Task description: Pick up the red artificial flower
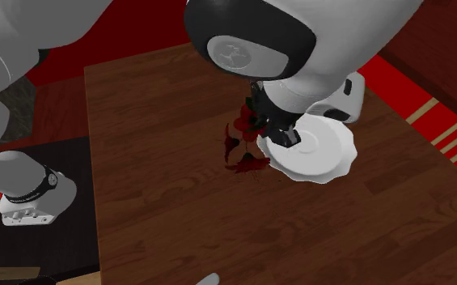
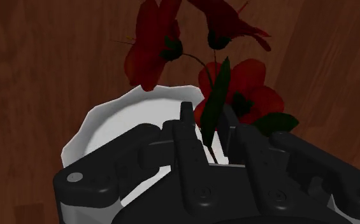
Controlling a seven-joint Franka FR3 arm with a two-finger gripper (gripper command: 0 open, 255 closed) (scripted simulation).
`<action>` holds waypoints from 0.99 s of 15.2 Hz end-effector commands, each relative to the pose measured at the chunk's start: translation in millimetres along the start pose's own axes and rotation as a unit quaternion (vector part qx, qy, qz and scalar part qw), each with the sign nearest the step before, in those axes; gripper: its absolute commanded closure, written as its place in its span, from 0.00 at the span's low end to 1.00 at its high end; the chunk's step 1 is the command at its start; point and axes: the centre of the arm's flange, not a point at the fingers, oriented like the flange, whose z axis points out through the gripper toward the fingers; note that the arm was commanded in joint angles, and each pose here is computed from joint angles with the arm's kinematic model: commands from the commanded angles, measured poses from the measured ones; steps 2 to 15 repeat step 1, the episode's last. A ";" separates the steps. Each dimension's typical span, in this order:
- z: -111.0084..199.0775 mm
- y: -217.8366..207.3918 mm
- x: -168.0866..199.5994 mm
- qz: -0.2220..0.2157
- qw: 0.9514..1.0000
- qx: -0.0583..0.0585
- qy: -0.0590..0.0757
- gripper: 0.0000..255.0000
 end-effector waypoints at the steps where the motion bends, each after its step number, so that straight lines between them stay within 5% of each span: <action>1: -2.8 -2.1 1.1 0.000 1.000 0.000 0.000 1.00; 15: -2.8 -2.1 1.1 0.000 1.000 0.000 0.000 1.00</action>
